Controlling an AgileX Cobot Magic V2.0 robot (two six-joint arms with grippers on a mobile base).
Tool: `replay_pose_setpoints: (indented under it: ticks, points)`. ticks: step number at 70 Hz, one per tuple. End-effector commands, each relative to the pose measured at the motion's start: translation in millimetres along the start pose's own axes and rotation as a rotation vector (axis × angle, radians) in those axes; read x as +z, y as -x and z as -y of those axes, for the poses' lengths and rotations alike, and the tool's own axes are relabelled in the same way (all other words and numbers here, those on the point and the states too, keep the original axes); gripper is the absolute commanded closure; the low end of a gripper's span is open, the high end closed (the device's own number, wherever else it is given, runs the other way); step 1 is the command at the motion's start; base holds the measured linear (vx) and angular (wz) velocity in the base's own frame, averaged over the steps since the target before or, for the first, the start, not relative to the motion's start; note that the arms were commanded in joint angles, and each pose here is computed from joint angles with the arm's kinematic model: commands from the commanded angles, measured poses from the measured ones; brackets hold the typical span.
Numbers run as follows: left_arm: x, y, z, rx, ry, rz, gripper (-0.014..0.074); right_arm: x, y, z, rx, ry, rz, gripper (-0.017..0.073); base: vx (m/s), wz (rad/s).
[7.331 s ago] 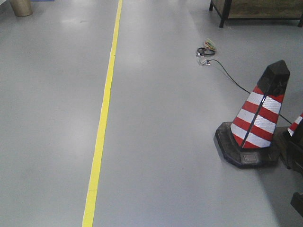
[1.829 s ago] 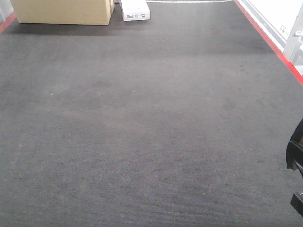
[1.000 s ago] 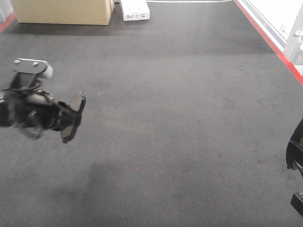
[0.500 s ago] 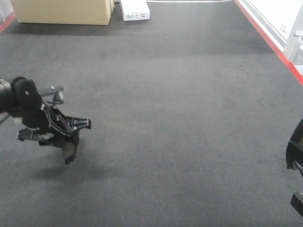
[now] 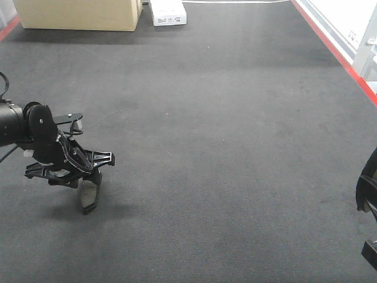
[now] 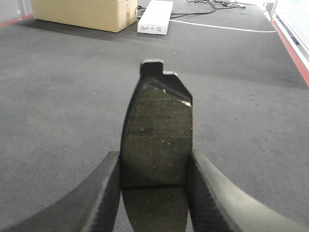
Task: Move and align brake pads A on conveyor
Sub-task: 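Lower the left gripper's brake pad onto the conveyor belt surface, then open the left gripper and lift it away from the pad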
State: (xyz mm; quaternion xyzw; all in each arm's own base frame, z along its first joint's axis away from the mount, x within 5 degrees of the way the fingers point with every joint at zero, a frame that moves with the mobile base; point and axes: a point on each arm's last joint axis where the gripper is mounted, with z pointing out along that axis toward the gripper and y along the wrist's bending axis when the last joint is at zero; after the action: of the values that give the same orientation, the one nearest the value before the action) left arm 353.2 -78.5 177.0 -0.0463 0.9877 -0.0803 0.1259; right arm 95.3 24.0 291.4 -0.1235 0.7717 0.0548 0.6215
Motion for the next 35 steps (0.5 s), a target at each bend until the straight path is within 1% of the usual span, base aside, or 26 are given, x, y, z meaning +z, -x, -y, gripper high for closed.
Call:
replay_pose_setpoints:
  ticks: [1, 8, 13, 17, 21, 27, 31, 35]
  points:
    - [-26.0, 10.1, 8.7, 0.000, -0.039, 0.109, 0.0213, -3.5, 18.8, 1.6, -0.008, -0.012, 0.127, 0.0563, 0.00, 0.00]
    - [-41.1, 12.6, 10.5, 0.013, -0.055, 0.175, 0.0213, -3.5, 18.8, 1.6, -0.008, -0.012, 0.127, 0.0563, 0.00, 0.00]
    - [-59.1, 10.8, 11.1, 0.036, -0.073, 0.261, 0.0219, -3.5, 18.8, 1.6, -0.008, -0.012, 0.127, 0.0563, 0.00, 0.00]
    - [-73.5, 6.0, 10.1, 0.044, -0.089, 0.340, 0.0231, -3.5, 18.8, 1.6, -0.008, -0.012, 0.127, 0.0563, 0.00, 0.00]
    - [-89.8, -4.7, 7.5, 0.057, -0.103, 0.418, 0.0255, -3.5, 18.8, 1.6, -0.008, -0.012, 0.127, 0.0563, 0.00, 0.00]
    - [-113.2, -24.0, 2.4, 0.098, -0.117, 0.536, 0.0305, -3.5, 18.8, 1.6, -0.008, -0.012, 0.127, 0.0563, 0.00, 0.00]
    - [-126.8, -38.1, -1.5, 0.127, -0.116, 0.590, 0.0347, -3.5, 18.8, 1.6, -0.008, -0.012, 0.127, 0.0563, 0.00, 0.00]
    - [-139.5, -51.4, -5.0, 0.146, -0.114, 0.628, 0.0391, -3.5, 18.8, 1.6, -0.008, -0.012, 0.127, 0.0563, 0.00, 0.00]
